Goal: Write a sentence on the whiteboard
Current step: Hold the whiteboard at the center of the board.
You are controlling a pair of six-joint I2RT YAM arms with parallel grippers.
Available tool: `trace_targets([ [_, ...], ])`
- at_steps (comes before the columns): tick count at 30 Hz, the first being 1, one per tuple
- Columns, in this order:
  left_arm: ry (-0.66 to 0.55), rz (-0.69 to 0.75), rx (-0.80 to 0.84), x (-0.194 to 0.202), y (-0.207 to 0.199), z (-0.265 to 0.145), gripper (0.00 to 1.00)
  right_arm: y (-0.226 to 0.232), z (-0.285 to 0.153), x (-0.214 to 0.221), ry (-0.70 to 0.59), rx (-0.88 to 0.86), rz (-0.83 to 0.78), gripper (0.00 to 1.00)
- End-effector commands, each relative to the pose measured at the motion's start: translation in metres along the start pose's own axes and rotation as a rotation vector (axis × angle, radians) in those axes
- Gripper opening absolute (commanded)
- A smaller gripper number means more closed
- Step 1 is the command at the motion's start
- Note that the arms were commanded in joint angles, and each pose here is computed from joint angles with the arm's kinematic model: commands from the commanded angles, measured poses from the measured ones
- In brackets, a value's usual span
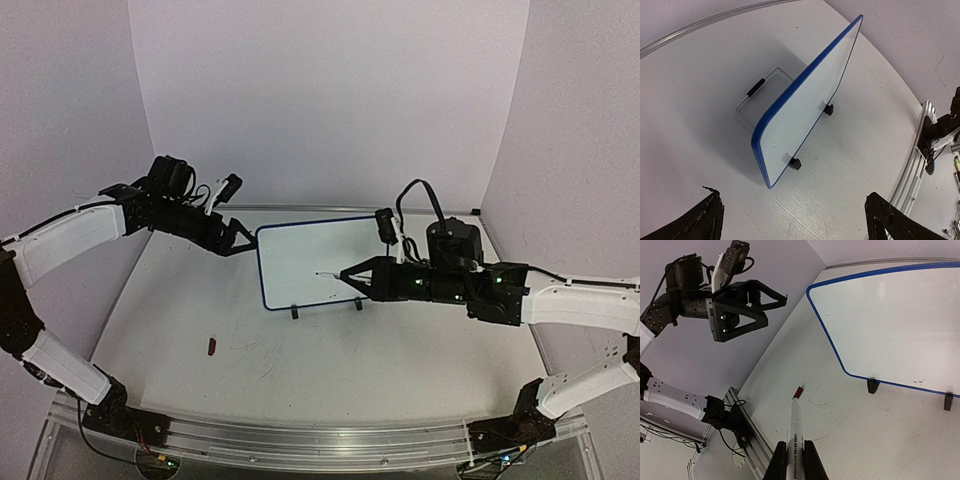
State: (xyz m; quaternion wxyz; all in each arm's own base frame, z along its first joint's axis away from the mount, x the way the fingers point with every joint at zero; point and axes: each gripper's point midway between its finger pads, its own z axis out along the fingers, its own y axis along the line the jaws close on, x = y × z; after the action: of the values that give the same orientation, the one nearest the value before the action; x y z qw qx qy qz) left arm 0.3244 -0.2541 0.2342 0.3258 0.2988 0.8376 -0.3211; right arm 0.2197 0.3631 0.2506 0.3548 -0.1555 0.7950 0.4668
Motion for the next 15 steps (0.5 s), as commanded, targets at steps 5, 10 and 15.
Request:
trace_targets([
  [5,-0.026,0.103,0.038,-0.027,0.014,0.015,0.75,0.023,0.006,-0.031,-0.083,-0.167,-0.047,0.0],
  [10,0.001,0.126,0.068,-0.024,0.018,0.029,0.58,0.02,0.02,-0.033,-0.063,-0.188,-0.048,0.0],
  [15,0.018,0.136,0.103,-0.023,0.019,0.04,0.45,0.02,0.03,-0.033,-0.048,-0.208,-0.045,0.0],
])
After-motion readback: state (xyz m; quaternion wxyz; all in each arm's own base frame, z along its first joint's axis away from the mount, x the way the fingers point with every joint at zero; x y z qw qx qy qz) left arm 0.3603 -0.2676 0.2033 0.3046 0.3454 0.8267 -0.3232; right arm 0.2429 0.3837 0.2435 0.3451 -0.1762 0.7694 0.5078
